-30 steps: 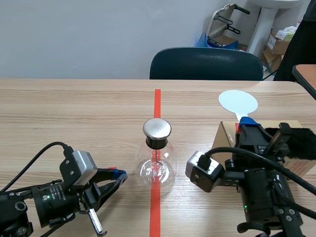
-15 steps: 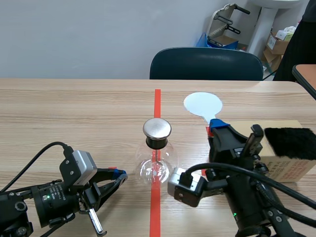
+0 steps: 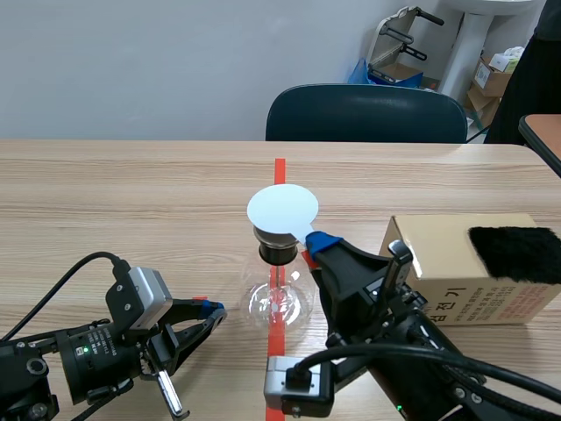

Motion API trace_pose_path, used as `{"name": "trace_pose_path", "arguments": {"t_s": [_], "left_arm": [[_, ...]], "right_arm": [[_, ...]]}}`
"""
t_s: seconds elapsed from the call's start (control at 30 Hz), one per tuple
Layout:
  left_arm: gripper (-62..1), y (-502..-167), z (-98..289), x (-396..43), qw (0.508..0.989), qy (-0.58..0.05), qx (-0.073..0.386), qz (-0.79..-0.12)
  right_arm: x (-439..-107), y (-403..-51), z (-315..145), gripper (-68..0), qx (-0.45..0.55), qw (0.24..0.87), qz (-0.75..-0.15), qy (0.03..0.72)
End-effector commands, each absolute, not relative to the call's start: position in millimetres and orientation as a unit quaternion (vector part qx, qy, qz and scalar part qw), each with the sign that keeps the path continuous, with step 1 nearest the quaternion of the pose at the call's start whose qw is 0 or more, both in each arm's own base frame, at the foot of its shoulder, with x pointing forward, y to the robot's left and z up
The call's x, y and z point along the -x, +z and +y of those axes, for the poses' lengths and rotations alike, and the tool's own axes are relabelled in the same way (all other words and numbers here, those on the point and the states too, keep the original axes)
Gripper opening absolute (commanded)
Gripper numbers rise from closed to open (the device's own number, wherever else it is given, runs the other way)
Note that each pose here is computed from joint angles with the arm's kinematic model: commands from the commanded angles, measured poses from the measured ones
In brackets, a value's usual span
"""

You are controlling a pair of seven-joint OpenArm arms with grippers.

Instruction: Do the electroscope experiment

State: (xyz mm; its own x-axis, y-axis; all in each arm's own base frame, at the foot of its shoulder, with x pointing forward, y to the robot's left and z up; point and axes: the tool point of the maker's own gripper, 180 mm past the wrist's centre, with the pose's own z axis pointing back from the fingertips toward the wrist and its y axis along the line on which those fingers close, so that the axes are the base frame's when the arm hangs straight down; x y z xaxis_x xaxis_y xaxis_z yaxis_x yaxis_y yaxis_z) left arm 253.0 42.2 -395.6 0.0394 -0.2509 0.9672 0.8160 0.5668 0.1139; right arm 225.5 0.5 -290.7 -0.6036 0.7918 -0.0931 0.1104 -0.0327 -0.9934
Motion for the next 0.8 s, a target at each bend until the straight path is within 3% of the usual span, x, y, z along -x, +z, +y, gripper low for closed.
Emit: {"name": "trace_pose_path", "arguments": {"t_s": [0.0,0.53,0.77], "left_arm": [[-56.7,-385.0,35.1,-256.2,0.664,-0.389,0.257,-0.584],[-56.7,-385.0,35.1,-256.2,0.664,-0.389,0.257,-0.584],[-56.7,-385.0,35.1,-256.2,0.664,-0.389,0.257,-0.584]], "right_arm": [[-227.1,-282.6,1.0,-65.8,0.358,0.257,-0.647,0.623],[-223.8,-283.2,5.0,-65.8,0.349,0.248,-0.650,0.628],[-238.2,-280.5,-15.0,-65.8,0.391,0.292,-0.632,0.602]]}}
